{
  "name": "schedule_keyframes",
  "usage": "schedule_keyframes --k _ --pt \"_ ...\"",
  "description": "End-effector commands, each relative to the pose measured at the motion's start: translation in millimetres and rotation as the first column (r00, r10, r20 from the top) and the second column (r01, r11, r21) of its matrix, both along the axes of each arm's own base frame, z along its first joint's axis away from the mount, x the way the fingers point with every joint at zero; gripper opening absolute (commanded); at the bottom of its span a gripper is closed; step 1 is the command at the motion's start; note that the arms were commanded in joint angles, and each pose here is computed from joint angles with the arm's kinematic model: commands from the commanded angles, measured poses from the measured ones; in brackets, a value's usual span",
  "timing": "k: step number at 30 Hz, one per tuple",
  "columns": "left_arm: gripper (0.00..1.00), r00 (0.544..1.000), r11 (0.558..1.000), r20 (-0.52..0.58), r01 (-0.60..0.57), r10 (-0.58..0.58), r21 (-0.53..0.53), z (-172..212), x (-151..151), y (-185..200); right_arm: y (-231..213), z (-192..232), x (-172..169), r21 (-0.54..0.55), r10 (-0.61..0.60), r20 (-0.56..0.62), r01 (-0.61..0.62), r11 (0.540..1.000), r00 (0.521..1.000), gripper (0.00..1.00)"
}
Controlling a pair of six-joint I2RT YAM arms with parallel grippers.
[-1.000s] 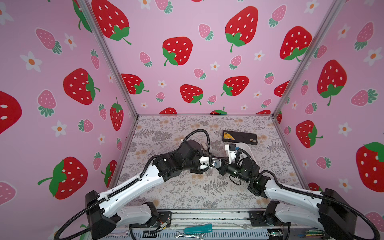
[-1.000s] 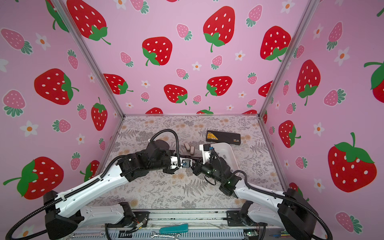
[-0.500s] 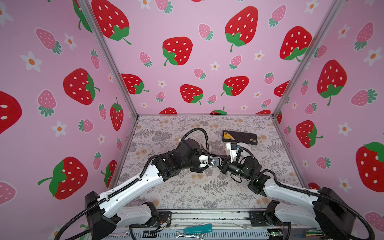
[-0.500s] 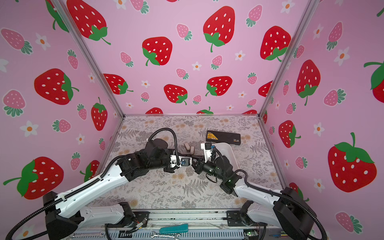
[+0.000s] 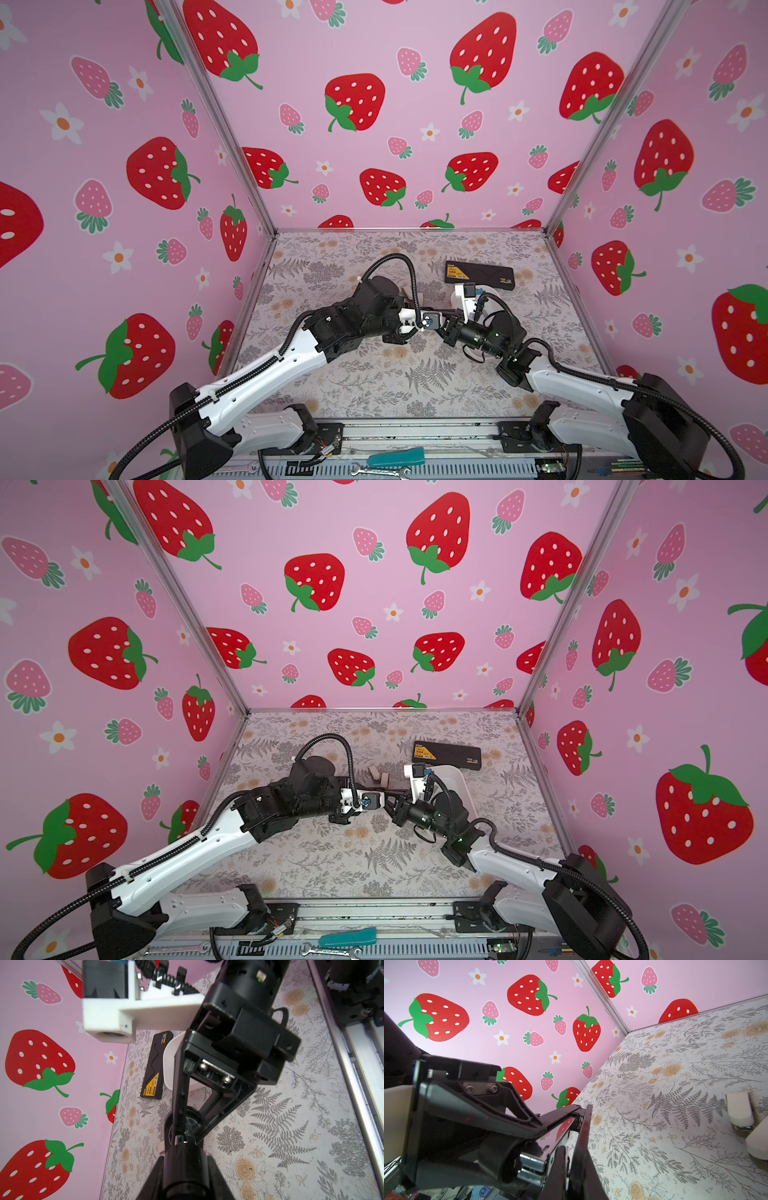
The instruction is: Load the staples into the stapler
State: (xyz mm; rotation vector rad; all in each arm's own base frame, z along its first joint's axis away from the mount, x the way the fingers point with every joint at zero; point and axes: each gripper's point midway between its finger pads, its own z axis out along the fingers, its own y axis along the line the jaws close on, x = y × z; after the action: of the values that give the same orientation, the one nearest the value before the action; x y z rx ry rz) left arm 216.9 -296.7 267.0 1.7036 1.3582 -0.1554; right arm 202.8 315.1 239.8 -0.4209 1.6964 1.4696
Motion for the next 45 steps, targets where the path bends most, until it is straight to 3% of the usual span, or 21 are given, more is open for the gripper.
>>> schedule_keyframes --k 1,4,13,18,21,25,34,45 --pt "0.00 0.987 0.973 0.096 0.146 -0.130 -0.177 74 -37 4 -44 -67 54 -0.187 -0.319 -0.120 0.295 0.937 0.940 0.00" --pt "0.00 0.984 0.978 0.078 0.169 -0.160 -0.126 61 -44 8 -46 -73 56 -0.201 -0.332 -0.122 0.305 0.931 0.935 0.00" --pt "0.00 0.986 0.978 0.042 0.167 -0.163 -0.127 57 -46 9 -51 -79 57 -0.207 -0.350 -0.133 0.319 0.925 0.927 0.00" --pt "0.00 0.985 0.977 0.032 0.174 -0.171 -0.128 56 -48 9 -43 -72 50 -0.192 -0.287 -0.110 0.263 0.946 0.952 0.00" --pt "0.00 0.985 0.976 0.034 0.170 -0.166 -0.135 59 -48 10 -38 -67 45 -0.183 -0.245 -0.098 0.225 0.957 0.964 0.17" --pt "0.00 0.991 0.986 0.037 0.131 -0.128 -0.105 53 -41 13 -39 -63 42 -0.181 -0.236 -0.087 0.218 0.959 0.968 0.29" --pt "0.00 0.997 0.996 0.015 0.077 -0.077 0.055 23 -23 16 -46 -56 37 -0.163 -0.245 -0.084 0.229 0.960 0.966 0.36" --pt "0.00 0.996 0.994 0.028 0.078 -0.081 0.070 20 -24 20 -60 -40 30 -0.136 -0.271 -0.034 0.265 0.955 0.962 0.40"
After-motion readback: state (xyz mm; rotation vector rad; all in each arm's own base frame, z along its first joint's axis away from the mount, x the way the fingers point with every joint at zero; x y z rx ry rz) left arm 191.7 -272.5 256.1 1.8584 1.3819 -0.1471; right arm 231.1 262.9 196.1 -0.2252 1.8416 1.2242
